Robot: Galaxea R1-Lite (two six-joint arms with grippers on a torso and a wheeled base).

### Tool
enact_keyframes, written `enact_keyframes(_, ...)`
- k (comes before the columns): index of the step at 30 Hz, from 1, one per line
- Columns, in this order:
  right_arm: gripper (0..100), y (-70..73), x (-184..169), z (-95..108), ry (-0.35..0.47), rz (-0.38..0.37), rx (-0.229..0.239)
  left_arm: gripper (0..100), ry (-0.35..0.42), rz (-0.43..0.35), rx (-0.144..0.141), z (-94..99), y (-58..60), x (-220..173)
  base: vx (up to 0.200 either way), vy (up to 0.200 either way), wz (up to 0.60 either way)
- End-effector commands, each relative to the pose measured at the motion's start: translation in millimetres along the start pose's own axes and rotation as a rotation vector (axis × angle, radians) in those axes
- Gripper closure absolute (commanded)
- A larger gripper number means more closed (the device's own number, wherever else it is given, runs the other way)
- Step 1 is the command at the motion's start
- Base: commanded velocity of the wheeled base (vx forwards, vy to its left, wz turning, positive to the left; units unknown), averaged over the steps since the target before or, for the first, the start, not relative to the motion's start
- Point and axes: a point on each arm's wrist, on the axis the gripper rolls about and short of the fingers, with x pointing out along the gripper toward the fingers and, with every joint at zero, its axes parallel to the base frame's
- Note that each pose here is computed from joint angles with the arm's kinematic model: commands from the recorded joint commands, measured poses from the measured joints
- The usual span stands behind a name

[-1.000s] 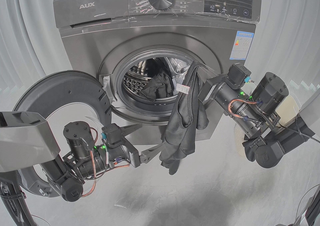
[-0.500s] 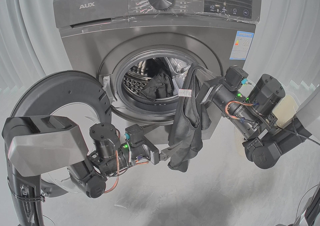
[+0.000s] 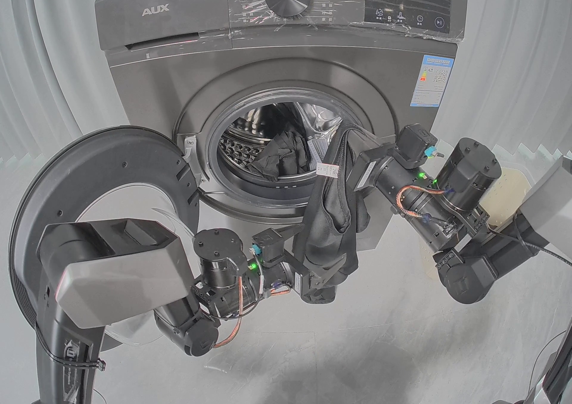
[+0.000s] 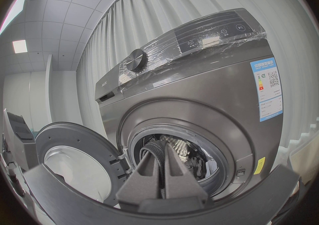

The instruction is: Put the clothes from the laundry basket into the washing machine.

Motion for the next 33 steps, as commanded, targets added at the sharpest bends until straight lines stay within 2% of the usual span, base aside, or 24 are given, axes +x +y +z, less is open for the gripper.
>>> enact_keyframes(1,100,2.5,1.6,-4.5,0.007,0.003,0.004,0,0.006,-0.005,0.002,-12.5,-0.4,10.1,0.0,0.0,0.0)
enact_keyframes(4,100,2.9,2.0,-6.8,0.011,0.004,0.004,0,-0.015,0.065,0.04,-23.0,8.7,25.2,0.0,0.0,0.0)
enact_keyframes(7,100,4.7,2.0,-6.7,0.01,0.009,0.006,0,-0.03,0.111,0.065,-29.8,14.5,34.5,0.0,0.0,0.0)
enact_keyframes(14,100,4.0,1.5,-7.3,0.013,0.006,0.005,0,-0.048,0.132,0.073,-28.2,16.1,38.4,0.0,0.0,0.0)
enact_keyframes(15,100,4.0,1.4,-6.7,0.011,0.006,0.005,100,-0.051,0.137,0.073,-27.7,16.9,38.4,0.0,0.0,0.0)
enact_keyframes(24,100,2.2,0.3,-8.4,0.017,0.001,0.005,100,-0.068,0.143,0.069,-20.2,16.7,37.5,0.0,0.0,0.0)
enact_keyframes(26,100,-0.1,0.3,-8.4,0.018,-0.005,0.003,100,-0.08,0.145,0.07,-12.6,16.8,35.5,0.0,0.0,0.0)
enact_keyframes(33,100,-17.0,1.0,-13.0,0.029,-0.048,-0.012,100,-0.116,0.161,0.091,34.5,18.1,4.5,0.0,0.0,0.0)
